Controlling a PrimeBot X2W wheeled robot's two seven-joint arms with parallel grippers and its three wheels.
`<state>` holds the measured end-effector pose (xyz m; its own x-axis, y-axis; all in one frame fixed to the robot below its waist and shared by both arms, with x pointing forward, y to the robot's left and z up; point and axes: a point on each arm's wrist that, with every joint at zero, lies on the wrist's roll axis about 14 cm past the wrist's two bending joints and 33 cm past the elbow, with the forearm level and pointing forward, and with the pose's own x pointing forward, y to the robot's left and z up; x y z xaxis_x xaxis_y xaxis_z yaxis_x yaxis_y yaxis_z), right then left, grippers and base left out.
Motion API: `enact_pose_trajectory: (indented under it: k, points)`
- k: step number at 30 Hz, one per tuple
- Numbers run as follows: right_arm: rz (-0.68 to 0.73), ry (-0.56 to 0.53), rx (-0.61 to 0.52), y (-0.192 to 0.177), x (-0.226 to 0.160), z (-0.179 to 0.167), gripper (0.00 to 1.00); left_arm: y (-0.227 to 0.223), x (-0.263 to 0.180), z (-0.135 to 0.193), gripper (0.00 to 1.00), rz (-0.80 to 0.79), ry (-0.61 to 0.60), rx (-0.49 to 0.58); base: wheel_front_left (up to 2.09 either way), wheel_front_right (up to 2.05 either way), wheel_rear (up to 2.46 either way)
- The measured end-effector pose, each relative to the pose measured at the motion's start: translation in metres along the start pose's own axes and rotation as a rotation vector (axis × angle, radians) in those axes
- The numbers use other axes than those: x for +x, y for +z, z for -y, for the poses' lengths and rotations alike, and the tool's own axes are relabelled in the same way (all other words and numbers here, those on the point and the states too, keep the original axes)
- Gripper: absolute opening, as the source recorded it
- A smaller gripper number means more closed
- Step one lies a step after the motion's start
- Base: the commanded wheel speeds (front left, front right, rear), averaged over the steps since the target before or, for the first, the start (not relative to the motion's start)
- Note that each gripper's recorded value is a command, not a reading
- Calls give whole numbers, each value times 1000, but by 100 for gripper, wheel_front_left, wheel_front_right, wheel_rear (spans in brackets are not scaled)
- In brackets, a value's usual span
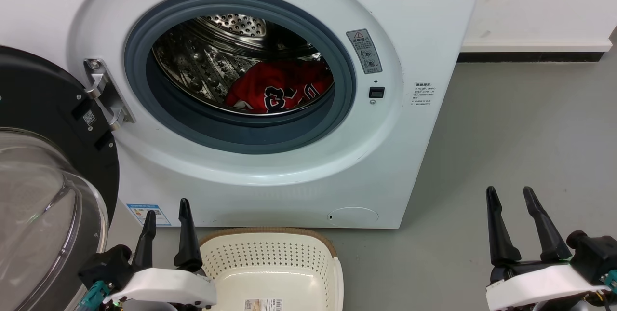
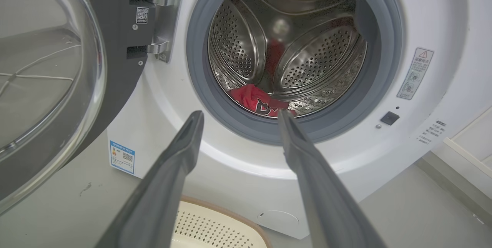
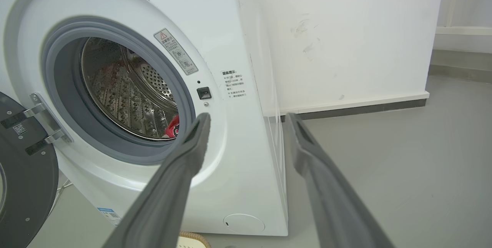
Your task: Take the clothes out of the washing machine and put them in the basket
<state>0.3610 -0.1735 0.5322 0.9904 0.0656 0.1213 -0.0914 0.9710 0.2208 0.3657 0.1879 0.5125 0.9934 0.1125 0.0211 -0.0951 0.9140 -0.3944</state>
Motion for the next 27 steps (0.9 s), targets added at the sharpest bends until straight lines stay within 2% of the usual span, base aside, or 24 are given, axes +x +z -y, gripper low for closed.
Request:
enact_pose_trajectory:
  k: [27]
  points:
    - [29, 47, -241, 4, -6, -7, 100, 6, -5, 8, 100, 67, -33, 225, 0, 0, 0]
